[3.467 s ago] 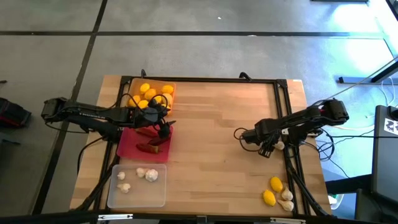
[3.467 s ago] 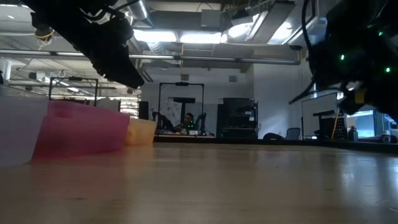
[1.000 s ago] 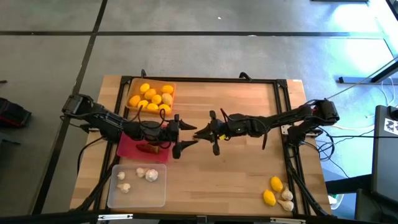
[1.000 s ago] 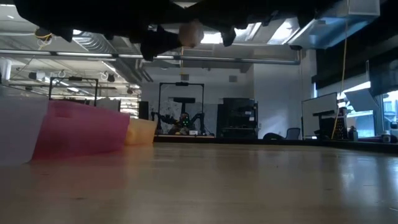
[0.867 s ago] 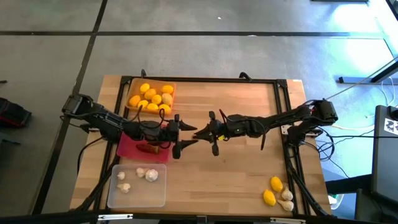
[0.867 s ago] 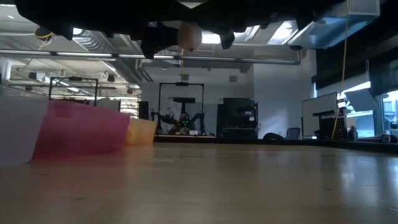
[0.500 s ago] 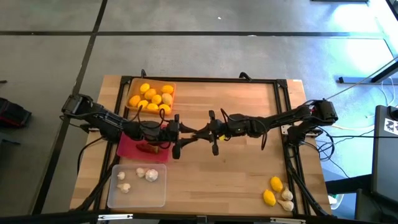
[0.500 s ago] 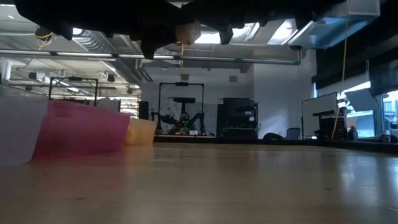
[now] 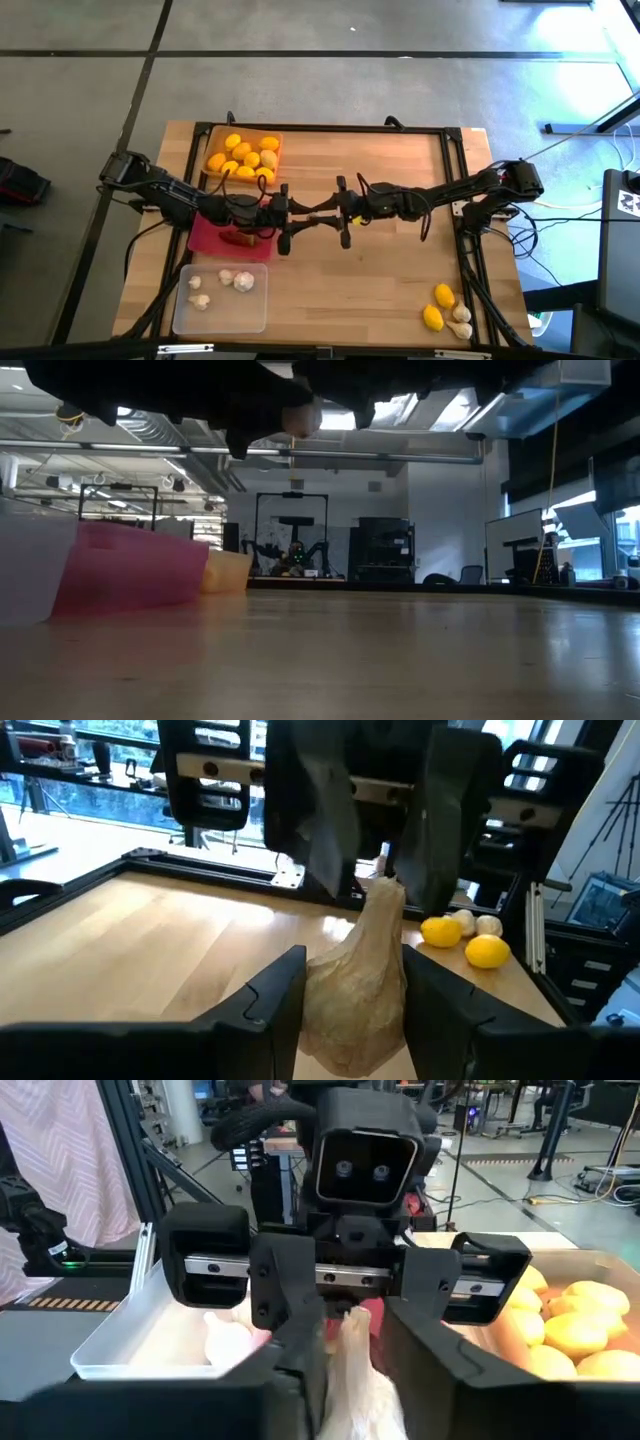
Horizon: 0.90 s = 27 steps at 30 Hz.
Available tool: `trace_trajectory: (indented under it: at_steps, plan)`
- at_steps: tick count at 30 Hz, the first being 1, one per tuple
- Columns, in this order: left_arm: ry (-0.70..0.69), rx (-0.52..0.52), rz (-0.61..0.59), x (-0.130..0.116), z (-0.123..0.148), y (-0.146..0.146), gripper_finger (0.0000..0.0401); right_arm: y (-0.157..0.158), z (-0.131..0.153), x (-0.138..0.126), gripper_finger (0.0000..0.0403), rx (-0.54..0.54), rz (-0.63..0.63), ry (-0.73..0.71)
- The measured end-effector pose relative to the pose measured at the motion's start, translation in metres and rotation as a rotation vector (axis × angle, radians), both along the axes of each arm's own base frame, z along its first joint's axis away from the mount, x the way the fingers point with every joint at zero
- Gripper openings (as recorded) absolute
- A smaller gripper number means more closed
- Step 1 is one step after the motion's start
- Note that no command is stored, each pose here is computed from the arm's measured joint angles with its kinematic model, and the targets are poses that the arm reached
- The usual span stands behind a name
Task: Sort produce into baskets
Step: Put the garlic into the transparent bin
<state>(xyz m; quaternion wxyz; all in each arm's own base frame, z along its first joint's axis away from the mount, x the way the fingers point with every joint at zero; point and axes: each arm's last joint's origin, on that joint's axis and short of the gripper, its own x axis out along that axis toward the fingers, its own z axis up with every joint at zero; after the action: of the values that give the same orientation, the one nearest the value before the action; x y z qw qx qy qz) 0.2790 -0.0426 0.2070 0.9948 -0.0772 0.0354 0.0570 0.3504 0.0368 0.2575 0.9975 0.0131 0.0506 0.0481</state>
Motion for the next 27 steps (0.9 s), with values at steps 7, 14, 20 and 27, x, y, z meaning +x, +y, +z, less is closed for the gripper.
trace_trajectory:
  at_steps: [7, 14, 20, 27]
  plan:
    - [0.025, 0.022, -0.002, -0.004, 0.004, 0.001, 0.0134, 0.012, 0.000, -0.002, 0.0158, -0.044, -0.008, 0.002]
    - [0.080, 0.044, 0.054, -0.027, 0.024, 0.009, 0.0137, 0.039, 0.001, -0.007, 0.0165, -0.198, -0.087, -0.022]
    - [0.118, 0.034, 0.118, -0.052, 0.041, 0.018, 0.0137, 0.040, 0.000, -0.007, 0.0165, -0.213, -0.099, -0.012]
    - [0.182, -0.081, -0.091, -0.078, 0.049, 0.005, 0.0138, 0.040, -0.002, -0.008, 0.0166, -0.216, -0.096, 0.010]
